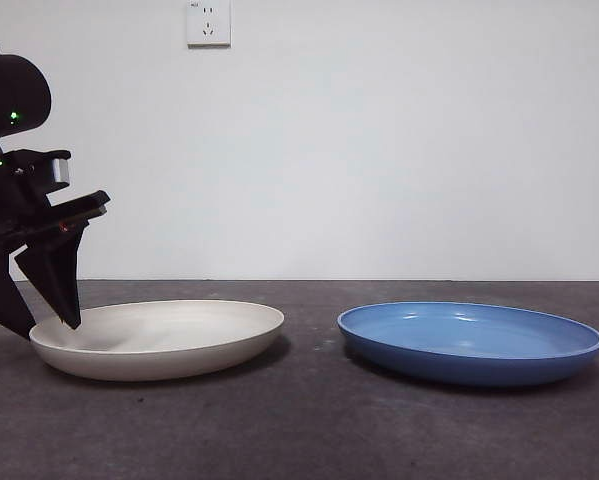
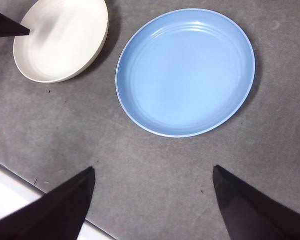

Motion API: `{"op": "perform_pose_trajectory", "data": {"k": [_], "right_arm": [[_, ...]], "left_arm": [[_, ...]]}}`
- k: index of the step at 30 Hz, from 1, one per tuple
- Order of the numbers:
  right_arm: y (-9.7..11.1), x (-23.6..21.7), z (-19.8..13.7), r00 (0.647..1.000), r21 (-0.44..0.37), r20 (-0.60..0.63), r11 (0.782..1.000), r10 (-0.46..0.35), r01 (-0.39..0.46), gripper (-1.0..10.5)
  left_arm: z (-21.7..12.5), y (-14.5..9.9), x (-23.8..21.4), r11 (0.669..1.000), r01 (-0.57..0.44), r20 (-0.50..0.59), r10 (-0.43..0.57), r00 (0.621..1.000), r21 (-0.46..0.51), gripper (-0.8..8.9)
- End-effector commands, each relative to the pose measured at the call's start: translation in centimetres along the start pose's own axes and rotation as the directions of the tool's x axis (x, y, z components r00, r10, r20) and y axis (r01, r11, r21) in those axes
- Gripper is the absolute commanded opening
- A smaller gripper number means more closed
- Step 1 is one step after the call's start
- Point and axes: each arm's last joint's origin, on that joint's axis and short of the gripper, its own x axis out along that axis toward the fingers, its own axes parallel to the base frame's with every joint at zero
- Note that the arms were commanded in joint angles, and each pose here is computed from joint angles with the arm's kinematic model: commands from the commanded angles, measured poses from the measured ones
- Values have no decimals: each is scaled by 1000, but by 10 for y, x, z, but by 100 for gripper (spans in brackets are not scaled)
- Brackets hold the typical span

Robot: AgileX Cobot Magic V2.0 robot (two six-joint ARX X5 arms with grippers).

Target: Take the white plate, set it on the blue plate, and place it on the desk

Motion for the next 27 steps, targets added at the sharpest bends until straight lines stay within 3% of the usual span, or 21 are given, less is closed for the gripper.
{"op": "perform_pose_trajectory", "data": {"k": [1, 9, 19, 27], "right_arm": [[2, -3, 4, 1000, -4, 17, 1000, 1, -1, 377], [2, -3, 4, 1000, -4, 19, 1000, 2, -1, 377], [2, -3, 4, 1000, -5, 21, 1000, 1, -1, 377], [2, -3, 4, 1000, -7, 24, 1000, 1, -1, 377]], "left_arm": [[4, 0, 3, 1000, -23, -1, 23, 1000, -16, 136], [4, 0, 3, 999, -27, -6, 27, 1000, -19, 10], [13, -3, -6, 999, -17, 37, 18, 999, -41, 10], [35, -23, -54, 997, 73, 154, -70, 986, -12, 10]]}}
